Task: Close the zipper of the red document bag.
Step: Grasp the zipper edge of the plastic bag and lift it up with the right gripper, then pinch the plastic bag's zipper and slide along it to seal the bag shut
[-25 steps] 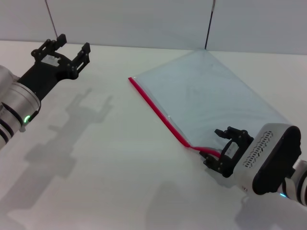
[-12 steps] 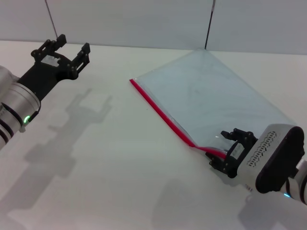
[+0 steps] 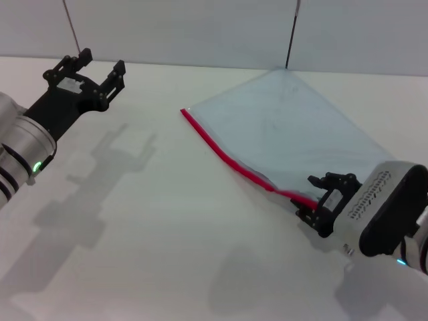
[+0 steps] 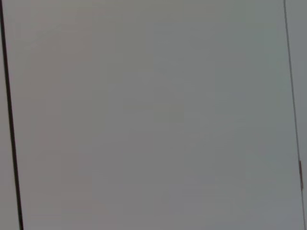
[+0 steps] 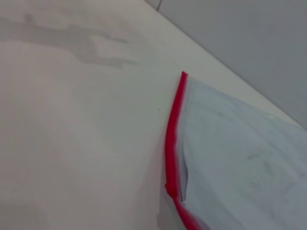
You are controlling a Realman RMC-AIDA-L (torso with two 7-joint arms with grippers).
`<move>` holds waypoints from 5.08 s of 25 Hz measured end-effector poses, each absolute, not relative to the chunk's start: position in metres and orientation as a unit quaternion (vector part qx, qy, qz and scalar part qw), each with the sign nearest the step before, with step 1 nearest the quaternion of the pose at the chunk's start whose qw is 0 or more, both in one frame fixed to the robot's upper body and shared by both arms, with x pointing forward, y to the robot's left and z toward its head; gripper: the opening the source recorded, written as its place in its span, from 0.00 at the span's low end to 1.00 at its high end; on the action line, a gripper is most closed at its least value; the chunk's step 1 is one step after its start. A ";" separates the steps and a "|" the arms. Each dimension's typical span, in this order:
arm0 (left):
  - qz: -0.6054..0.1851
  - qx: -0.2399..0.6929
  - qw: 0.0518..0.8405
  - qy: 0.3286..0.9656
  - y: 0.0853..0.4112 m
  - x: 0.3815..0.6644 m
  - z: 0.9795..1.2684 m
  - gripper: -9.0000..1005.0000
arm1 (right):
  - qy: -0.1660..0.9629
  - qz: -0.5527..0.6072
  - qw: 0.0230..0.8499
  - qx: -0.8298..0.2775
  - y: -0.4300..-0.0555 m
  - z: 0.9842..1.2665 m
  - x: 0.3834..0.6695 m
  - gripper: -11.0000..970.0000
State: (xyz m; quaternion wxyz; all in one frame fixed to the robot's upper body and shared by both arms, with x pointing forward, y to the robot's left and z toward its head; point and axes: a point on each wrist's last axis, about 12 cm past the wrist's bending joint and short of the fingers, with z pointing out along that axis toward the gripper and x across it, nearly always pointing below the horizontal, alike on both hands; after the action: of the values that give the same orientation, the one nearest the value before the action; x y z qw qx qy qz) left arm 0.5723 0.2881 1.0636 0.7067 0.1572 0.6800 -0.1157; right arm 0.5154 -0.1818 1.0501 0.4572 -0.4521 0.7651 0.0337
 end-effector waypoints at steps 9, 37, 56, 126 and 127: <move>-0.118 0.161 0.704 0.681 0.288 0.572 1.063 0.67 | 0.767 0.039 0.475 -0.430 -0.178 1.059 0.520 0.46; -0.191 0.409 0.609 0.652 0.245 0.573 1.085 0.65 | 0.764 0.050 0.487 -0.421 -0.179 1.083 0.526 0.09; -0.109 0.616 0.513 0.588 0.210 0.575 1.130 0.63 | 0.757 0.066 0.481 -0.438 -0.171 1.094 0.528 0.07; -0.057 0.661 0.565 0.491 0.197 0.566 1.109 0.59 | 0.735 0.081 0.482 -0.470 -0.155 1.106 0.524 0.06; -0.057 0.661 0.565 0.491 0.196 0.567 1.108 0.59 | 0.735 0.081 0.482 -0.470 -0.155 1.106 0.524 0.06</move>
State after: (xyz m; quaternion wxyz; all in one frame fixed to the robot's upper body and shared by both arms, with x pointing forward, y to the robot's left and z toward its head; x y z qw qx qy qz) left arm 0.5665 0.1960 1.1084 0.5646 0.6611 0.4908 -0.0572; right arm 0.5237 -0.1550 1.1065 0.4824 -0.4696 0.7350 0.0806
